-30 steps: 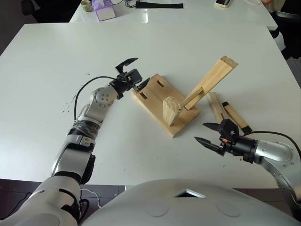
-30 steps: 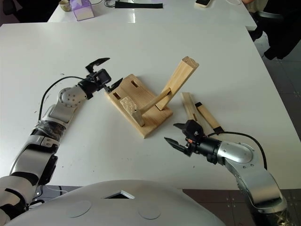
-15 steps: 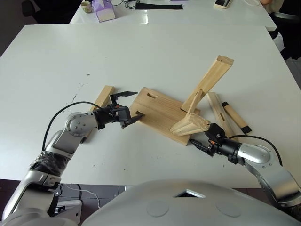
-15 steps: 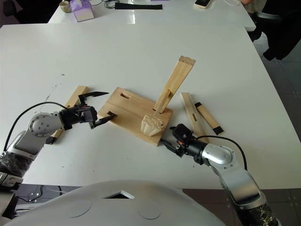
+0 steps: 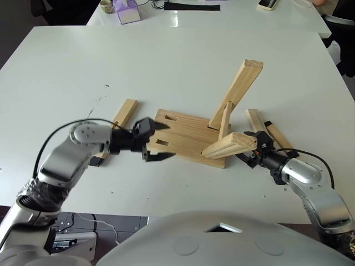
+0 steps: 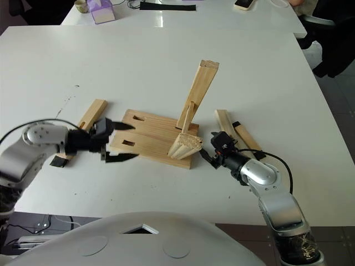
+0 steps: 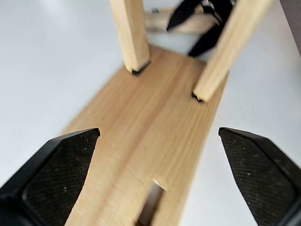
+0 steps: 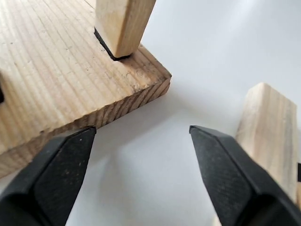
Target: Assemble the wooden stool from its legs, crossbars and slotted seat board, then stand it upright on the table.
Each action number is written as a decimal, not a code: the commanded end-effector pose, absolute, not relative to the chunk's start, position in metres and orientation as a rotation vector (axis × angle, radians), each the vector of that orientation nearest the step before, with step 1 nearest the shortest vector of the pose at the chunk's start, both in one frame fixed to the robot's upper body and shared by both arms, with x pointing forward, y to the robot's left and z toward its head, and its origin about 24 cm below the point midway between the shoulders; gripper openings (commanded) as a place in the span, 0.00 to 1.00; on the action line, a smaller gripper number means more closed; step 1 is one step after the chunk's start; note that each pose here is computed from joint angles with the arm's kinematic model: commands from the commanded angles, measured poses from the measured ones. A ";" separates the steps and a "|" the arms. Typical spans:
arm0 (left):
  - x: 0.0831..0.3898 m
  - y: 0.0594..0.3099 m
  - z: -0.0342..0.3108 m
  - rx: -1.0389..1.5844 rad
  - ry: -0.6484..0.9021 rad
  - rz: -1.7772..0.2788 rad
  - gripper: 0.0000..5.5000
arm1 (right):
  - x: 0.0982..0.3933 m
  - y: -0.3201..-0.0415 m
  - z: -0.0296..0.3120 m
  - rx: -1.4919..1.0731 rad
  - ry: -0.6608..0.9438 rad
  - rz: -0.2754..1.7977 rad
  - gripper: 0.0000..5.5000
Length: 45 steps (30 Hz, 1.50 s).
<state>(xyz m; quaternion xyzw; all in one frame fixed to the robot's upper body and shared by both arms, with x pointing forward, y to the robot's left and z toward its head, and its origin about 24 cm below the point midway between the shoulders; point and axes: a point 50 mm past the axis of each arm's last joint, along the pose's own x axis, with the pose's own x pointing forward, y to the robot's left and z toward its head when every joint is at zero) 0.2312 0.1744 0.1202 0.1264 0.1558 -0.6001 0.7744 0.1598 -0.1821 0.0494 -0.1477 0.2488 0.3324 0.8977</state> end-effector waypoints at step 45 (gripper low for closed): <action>0.281 0.184 -0.006 1.006 0.173 -1.270 0.85 | 0.109 -0.090 0.030 -0.043 0.623 1.272 0.56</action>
